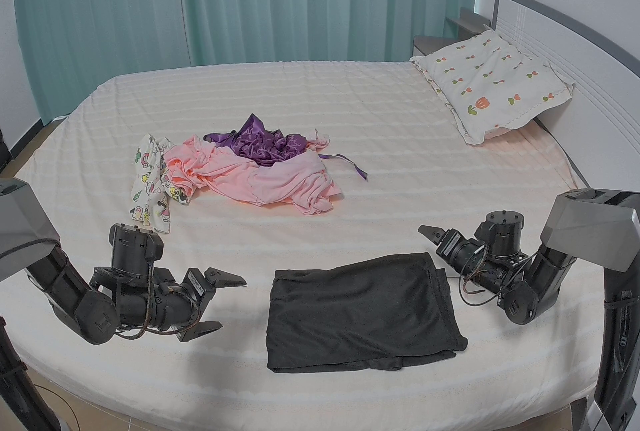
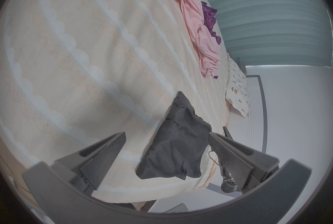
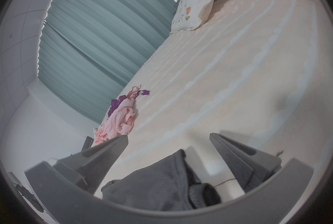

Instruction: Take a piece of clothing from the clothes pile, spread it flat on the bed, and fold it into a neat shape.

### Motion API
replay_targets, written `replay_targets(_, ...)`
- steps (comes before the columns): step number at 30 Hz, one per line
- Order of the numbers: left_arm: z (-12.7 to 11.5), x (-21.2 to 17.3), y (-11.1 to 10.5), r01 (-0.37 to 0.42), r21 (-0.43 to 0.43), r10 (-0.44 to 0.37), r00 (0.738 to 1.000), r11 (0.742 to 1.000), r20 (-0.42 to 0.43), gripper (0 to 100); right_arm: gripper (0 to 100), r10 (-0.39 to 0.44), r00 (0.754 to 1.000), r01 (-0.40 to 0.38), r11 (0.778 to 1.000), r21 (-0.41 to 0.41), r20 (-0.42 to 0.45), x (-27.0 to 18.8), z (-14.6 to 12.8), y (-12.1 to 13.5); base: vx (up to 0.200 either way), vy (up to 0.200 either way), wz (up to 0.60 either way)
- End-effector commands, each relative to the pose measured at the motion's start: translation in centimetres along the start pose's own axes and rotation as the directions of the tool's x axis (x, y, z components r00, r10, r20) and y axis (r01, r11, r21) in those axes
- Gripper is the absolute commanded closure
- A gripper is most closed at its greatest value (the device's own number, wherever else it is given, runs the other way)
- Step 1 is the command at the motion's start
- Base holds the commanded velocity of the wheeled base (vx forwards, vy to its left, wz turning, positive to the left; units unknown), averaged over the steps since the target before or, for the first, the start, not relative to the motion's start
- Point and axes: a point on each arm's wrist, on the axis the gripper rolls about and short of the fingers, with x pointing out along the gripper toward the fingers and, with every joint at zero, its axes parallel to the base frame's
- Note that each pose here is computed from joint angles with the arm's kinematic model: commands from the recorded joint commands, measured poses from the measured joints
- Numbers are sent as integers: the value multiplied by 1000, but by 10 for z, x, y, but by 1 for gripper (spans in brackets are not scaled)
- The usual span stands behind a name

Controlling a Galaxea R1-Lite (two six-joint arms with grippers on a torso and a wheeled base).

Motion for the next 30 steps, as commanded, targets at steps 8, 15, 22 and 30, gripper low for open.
replay_targets(8,-1,2,2,-7,-2,7,1000,1000,-8,0,0,-122,977,102,988,-115,-178,-95,-10,-26,0,0,0)
replay_targets(15,-3,3,1,-6,2,6,1000,1000,-15,0,0,-160,949,133,984,-118,-272,-127,-31,-34,0,0,0)
replay_targets(22,-5,6,2,-14,-1,14,1000,1000,-23,0,0,-128,944,96,988,-117,-304,-140,-46,-31,-86,0,0)
replay_targets(30,-5,7,3,-19,2,19,999,1000,-27,0,0,-103,939,70,991,-110,-329,-137,-55,-26,-75,0,0)
